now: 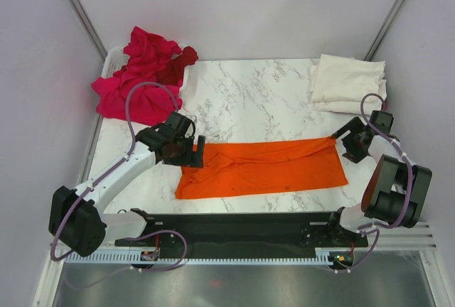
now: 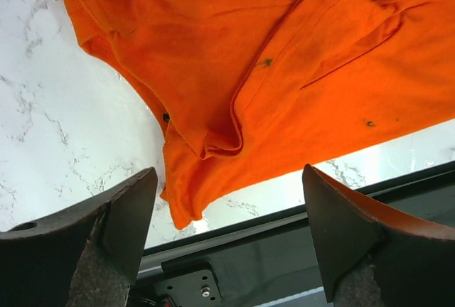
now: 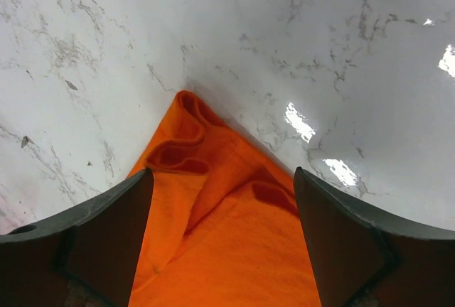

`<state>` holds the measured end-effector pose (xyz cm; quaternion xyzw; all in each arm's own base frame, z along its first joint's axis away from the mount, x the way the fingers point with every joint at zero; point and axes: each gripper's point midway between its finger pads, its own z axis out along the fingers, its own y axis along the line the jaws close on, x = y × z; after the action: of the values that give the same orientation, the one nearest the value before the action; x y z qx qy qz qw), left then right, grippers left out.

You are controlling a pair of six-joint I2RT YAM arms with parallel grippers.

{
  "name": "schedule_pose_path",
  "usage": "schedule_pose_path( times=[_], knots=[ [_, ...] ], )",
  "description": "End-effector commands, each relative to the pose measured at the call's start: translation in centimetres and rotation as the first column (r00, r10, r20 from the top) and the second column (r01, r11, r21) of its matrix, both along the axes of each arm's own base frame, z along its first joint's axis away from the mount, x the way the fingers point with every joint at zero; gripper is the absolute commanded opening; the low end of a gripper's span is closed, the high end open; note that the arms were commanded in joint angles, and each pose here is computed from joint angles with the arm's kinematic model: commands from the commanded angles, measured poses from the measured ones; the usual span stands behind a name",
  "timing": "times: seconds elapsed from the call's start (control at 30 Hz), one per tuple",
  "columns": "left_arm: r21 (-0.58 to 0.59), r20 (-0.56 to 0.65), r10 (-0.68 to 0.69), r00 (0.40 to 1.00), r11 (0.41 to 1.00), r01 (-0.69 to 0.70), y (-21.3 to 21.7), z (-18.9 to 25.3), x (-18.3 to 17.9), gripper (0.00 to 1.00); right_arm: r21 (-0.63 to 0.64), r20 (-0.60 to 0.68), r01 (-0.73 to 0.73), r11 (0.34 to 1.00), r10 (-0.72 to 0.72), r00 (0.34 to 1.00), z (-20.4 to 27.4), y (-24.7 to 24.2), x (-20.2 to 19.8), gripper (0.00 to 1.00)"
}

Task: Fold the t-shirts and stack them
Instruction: Fold the tshirt

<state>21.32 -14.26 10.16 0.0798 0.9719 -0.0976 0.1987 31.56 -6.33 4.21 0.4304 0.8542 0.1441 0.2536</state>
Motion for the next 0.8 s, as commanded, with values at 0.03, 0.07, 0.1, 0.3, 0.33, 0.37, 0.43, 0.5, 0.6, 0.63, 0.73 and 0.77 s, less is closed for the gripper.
schedule_pose_path(
  times=[0.03,0.07,0.1,0.3,0.33,0.37,0.43,0.5,0.6,0.63,0.73,0.77],
  knots=[
    [-0.061,0.063,0.025,0.998,0.998,-0.021,-0.9,3.5,0.9,0.89,-0.08,0.083,0.06,0.995,-0.054,0.995,3.1,-1.6,0.6,0.88],
    [-0.055,0.065,0.032,0.997,0.998,-0.028,-0.8,3.4,1.1,0.87,-0.085,0.118,0.063,0.994,-0.053,0.992,4.2,-1.5,0.8,0.88],
    [-0.017,0.066,0.044,0.997,0.999,-0.043,-0.2,2.9,1.5,0.85,-0.089,0.132,0.064,0.994,-0.052,0.99,4.7,-1.4,0.7,0.86],
    [0.005,0.059,0.059,0.996,0.998,-0.06,-0.3,1.3,3.0,0.72,-0.156,0.324,0.096,0.983,-0.041,0.945,10.1,-0.4,0.6,0.81],
    [0.005,0.056,0.063,0.996,0.998,-0.063,-0.4,1.0,3.2,0.7,-0.148,0.352,0.092,0.985,-0.034,0.935,10.5,-0.1,0.7,0.79],
    [-0.006,0.071,0.071,0.995,0.997,-0.071,-0.5,1.0,3.8,0.68,-0.14,0.403,0.074,0.987,-0.012,0.915,11.4,0.5,1.3,0.75],
    [-0.007,0.061,0.082,0.995,0.997,-0.081,-0.6,0.2,4.3,0.65,-0.109,0.403,-0.033,0.994,0.074,0.912,10.9,3.3,2.0,0.65],
    [-0.021,0.062,0.099,0.993,0.995,-0.098,-0.7,-0.5,5.0,0.63,-0.092,0.363,-0.176,0.98,0.197,0.91,9.8,6.9,3.4,0.58],
    [-0.011,0.023,0.113,0.993,0.994,-0.113,-0.8,-2.8,5.3,0.62,-0.084,0.294,-0.319,0.944,0.33,0.897,7.4,10.4,4.4,0.52],
    [-0.005,0.01,0.119,0.993,0.993,-0.119,-0.7,-3.4,5.2,0.61,-0.078,0.251,-0.341,0.937,0.35,0.903,5.7,10.8,4.6,0.5],
    [0.019,-0.016,0.141,0.99,0.99,-0.141,-0.7,-4.9,5.7,0.61,-0.058,0.179,-0.365,0.929,0.37,0.912,2.7,11.5,4.3,0.47],
    [0.038,-0.03,0.154,0.988,0.987,-0.153,-0.5,-5.7,5.8,0.61,-0.052,0.161,-0.369,0.928,0.373,0.914,1.8,11.6,3.9,0.47]
  ],
)
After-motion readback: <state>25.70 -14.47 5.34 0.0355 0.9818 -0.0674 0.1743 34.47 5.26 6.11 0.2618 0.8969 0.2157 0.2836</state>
